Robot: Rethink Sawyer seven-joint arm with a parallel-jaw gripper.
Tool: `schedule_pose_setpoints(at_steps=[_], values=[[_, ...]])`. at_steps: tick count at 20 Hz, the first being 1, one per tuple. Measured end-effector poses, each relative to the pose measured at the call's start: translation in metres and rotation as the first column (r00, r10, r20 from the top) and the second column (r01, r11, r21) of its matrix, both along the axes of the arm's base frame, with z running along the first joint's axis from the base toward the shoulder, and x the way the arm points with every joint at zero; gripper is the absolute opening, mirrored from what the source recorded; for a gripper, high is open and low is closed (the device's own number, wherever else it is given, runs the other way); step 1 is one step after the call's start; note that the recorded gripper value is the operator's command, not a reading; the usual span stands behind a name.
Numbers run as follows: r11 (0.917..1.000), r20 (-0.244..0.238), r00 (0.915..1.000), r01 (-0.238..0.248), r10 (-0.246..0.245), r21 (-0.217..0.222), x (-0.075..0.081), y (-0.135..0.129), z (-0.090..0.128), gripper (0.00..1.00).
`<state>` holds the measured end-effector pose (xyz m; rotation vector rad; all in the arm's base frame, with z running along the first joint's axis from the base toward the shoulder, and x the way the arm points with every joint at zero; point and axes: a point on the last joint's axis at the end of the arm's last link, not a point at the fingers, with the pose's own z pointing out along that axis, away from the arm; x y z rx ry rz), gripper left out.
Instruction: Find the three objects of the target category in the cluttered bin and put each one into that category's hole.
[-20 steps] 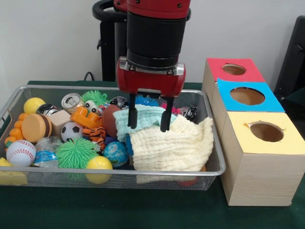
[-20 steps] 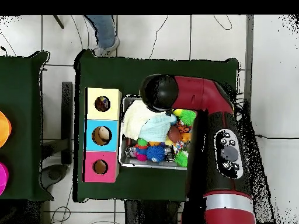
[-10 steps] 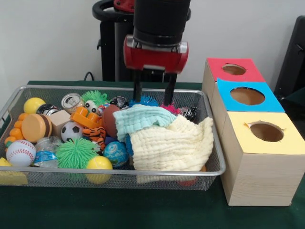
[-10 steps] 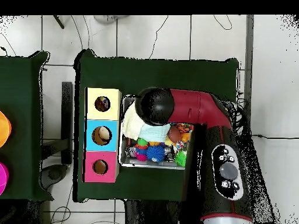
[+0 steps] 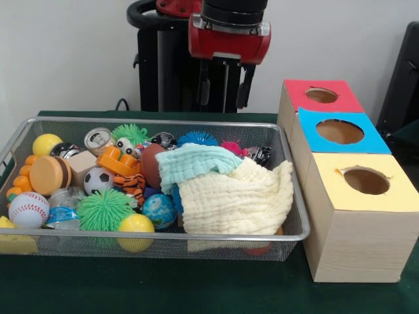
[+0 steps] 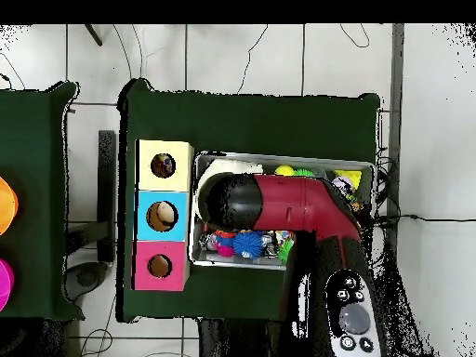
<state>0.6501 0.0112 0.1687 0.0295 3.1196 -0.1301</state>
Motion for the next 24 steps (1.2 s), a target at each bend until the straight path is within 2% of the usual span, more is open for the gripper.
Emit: schedule_pose_setpoints(at_steps=[6, 10, 12, 14, 20, 21, 24], values=[[0.9999, 0.056, 0.9983, -0.012, 0.012, 0.006, 0.007, 0.005, -0.005, 1.00], [0.9997, 0.127, 0.9917, -0.021, 0.019, 0.012, 0.014, 0.007, -0.004, 1.00], [0.9997, 0.145, 0.9893, -0.023, 0.021, 0.012, 0.016, 0.007, -0.006, 1.00], [0.9996, 0.145, 0.9891, -0.026, 0.024, 0.013, 0.016, 0.009, -0.009, 1.00], [0.9991, 0.113, 0.9931, -0.034, 0.031, 0.024, 0.019, 0.016, -0.037, 1.00], [0.9989, 0.098, 0.9946, -0.038, 0.036, 0.026, 0.019, 0.016, -0.051, 1.00], [0.9984, 0.082, 0.9954, -0.051, 0.049, 0.023, 0.016, 0.015, -0.071, 1.00]])
